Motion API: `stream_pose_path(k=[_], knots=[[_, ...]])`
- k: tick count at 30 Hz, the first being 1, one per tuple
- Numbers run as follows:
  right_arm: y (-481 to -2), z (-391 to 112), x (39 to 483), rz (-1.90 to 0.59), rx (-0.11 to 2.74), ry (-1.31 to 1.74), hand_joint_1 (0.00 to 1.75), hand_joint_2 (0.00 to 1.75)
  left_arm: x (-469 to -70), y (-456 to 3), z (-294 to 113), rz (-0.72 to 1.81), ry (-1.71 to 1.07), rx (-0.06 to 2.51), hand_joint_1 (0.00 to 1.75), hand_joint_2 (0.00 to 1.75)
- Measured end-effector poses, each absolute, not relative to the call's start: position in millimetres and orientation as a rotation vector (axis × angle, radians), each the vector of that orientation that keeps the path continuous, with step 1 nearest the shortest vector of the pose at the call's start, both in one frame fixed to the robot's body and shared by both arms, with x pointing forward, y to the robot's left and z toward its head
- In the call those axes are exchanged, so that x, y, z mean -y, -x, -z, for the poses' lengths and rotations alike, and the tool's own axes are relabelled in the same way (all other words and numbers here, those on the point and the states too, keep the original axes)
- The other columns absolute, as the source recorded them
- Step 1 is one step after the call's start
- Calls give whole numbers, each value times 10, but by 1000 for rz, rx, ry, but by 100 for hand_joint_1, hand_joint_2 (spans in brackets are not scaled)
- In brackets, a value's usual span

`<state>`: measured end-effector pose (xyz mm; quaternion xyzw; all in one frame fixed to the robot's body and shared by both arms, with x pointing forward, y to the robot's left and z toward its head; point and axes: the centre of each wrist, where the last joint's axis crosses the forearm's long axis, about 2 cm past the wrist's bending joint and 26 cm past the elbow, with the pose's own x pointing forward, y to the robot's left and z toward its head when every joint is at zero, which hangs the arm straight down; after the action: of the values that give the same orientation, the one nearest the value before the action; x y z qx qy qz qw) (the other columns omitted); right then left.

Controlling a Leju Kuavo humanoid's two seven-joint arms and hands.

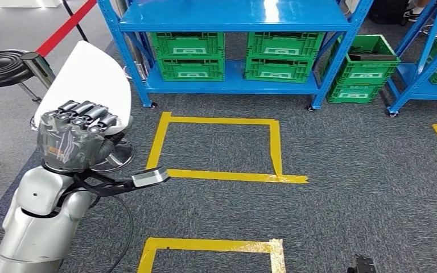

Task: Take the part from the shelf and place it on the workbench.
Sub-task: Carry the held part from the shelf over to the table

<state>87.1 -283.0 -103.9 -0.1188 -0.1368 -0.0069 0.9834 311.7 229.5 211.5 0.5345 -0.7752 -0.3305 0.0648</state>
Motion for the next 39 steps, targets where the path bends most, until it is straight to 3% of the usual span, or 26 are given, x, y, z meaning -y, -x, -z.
stream_pose_path(k=[16,25,39], knots=[[-909,1030,2821,24,473,243,0,0,-2368,-3063,-2021,996,-1631,2272,175,175],[-1078,994,2727,70,808,115,0,0,-2458,-2953,-1979,988,-1650,2244,175,175],[-1277,933,2632,145,1083,-54,0,0,-2502,-2850,-1977,990,-1660,2250,175,175]])
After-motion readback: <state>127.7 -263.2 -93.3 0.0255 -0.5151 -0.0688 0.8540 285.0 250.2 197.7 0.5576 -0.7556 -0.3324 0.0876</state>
